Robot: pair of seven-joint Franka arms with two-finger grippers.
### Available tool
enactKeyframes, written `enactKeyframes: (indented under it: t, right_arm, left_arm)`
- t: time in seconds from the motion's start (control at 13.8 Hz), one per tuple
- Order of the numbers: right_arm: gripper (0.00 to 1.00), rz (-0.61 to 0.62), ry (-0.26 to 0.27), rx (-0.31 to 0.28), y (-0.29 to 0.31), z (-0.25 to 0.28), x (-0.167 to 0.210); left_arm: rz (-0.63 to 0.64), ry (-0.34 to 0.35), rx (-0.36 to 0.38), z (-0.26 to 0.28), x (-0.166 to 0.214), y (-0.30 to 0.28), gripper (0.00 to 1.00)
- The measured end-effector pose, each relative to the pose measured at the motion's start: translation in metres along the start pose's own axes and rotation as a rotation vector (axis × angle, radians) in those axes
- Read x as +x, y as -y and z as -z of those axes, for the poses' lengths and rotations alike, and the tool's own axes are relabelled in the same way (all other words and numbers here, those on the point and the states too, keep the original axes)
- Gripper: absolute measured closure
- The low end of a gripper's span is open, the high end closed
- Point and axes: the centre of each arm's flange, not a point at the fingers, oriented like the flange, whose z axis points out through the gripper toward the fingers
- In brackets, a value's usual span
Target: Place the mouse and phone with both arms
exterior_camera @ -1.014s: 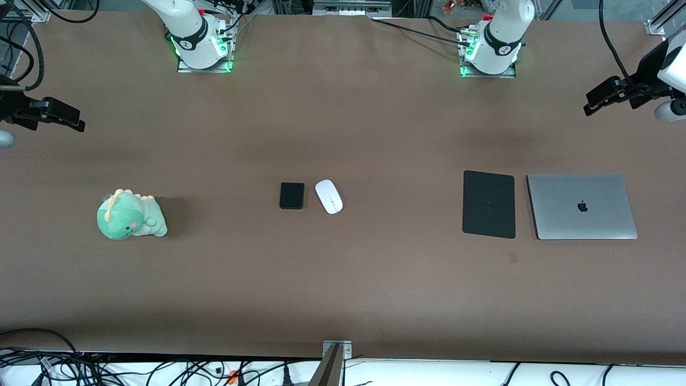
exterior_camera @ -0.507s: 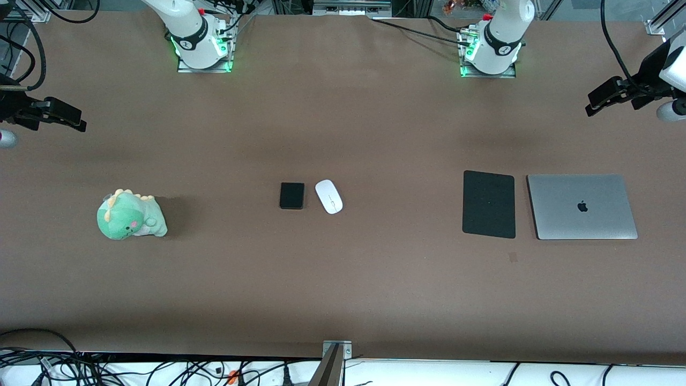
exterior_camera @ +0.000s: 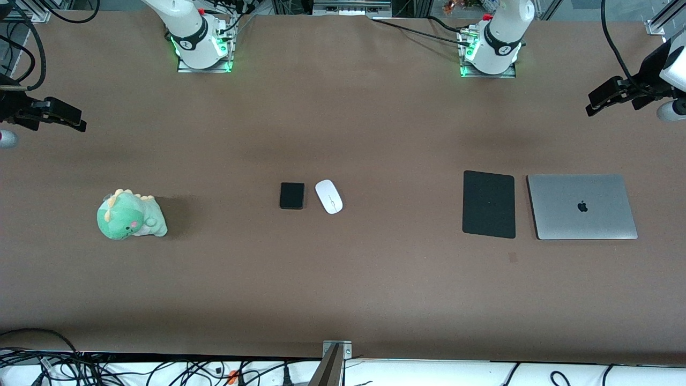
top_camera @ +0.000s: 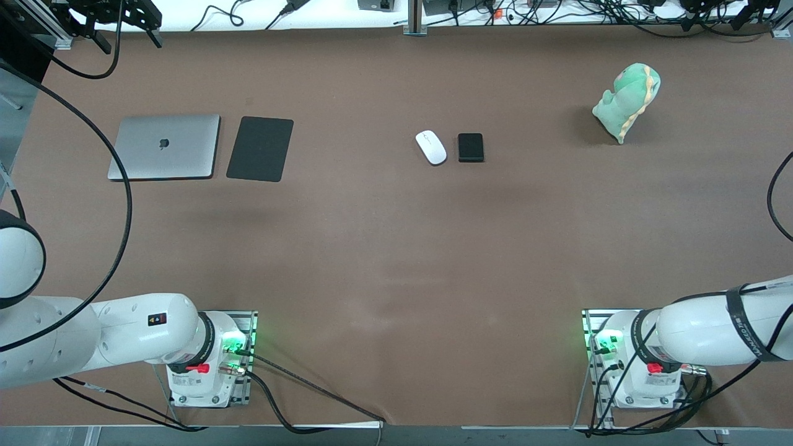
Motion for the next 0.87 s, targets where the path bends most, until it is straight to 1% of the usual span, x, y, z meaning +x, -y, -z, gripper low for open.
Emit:
enactKeyframes:
  t: [0.87]
  right_arm:
    - [0.00,0.000,-0.001,0.000,0.0001,0.0001,0.0001]
  left_arm:
    - [0.006,-0.004,-0.001,0.0015,-0.0004,0.0034,0.00]
